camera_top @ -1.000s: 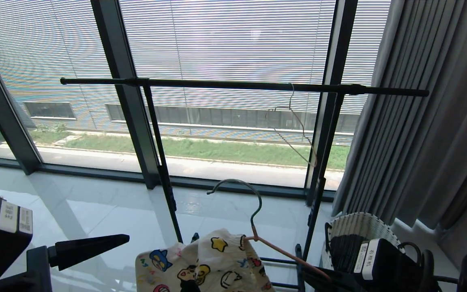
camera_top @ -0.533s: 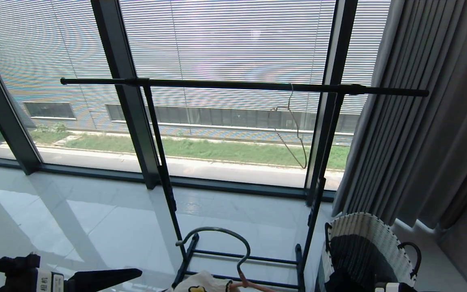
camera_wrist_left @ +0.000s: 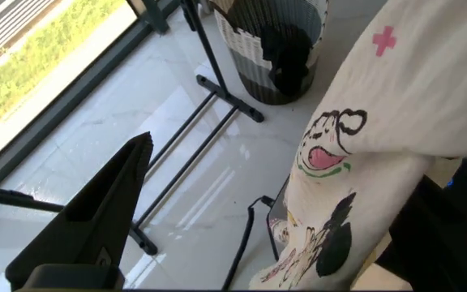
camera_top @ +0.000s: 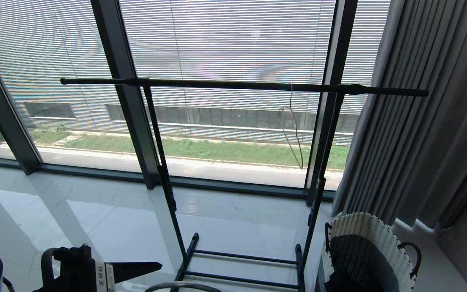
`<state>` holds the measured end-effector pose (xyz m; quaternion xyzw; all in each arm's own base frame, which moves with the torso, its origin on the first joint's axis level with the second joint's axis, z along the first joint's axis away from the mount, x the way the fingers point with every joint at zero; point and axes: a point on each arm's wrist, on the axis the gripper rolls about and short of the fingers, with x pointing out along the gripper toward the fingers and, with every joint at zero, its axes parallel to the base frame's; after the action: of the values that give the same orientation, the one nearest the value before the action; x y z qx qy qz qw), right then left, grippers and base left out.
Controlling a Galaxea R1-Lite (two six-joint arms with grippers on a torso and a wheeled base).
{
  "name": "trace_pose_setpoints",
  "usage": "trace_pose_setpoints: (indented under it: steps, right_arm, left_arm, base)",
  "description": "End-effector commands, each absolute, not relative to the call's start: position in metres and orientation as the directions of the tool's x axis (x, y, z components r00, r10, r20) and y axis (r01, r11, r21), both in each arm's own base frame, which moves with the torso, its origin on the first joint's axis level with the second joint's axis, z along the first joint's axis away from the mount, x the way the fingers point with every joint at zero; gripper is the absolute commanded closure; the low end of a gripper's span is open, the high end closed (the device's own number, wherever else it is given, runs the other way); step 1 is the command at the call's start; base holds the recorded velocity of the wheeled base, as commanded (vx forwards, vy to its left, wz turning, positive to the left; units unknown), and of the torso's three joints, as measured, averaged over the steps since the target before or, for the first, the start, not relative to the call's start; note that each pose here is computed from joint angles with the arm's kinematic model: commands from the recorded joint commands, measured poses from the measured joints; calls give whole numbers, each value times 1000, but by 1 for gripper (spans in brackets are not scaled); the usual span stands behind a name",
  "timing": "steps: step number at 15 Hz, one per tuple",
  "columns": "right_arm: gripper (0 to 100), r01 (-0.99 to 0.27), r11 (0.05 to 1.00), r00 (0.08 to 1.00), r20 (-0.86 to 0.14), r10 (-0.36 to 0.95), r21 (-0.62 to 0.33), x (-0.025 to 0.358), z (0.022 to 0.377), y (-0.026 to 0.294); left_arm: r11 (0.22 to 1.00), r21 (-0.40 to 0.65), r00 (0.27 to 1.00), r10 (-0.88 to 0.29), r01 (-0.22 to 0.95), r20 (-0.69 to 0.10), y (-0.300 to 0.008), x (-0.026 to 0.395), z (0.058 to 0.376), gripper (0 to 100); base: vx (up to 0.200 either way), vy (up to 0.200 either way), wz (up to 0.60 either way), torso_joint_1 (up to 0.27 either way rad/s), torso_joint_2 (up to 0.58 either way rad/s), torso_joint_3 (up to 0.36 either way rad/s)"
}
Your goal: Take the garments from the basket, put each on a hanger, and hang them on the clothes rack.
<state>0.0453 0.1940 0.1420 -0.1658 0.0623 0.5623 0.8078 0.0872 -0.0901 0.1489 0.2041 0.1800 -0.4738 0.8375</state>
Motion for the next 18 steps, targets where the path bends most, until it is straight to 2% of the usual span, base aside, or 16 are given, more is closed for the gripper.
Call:
trace_pose_setpoints:
  steps: [1,4,5,14,15,18]
  right_arm:
    - [100,-931,307,354,-282,892,-198,45,144,197]
    - [100,-932,304,351,-276,895,-197,44,145,201]
    - [100,-932,303,349,-275,896,-197,44,146,201]
    - [100,-931,304,352,-282,893,-200,44,144,199]
    - [0,-930,308,356,-283,891,-200,44,143,199]
    - [0,-901,375,427,-286,858,-220,48,142,197]
  left_arm:
    - [464,163,475,-710,871,-520,-99,97,142,0]
    - [456,178,478,-714,872,-512,-104,101,142,0]
    - [446,191,477,-713,874,-515,-104,101,141,100]
    - [439,204,477,-711,875,-516,-103,100,140,100]
    - [440,204,478,-709,874,-518,-103,100,140,100]
    - [438,215,481,-699,873,-530,-100,98,136,100]
  base:
    - [0,0,0,0,0,0]
    - [0,0,0,0,0,0]
    - [0,0,0,0,0,0]
    - [0,0,0,0,0,0]
    - [0,0,0,0,0,0]
    - [0,0,0,0,0,0]
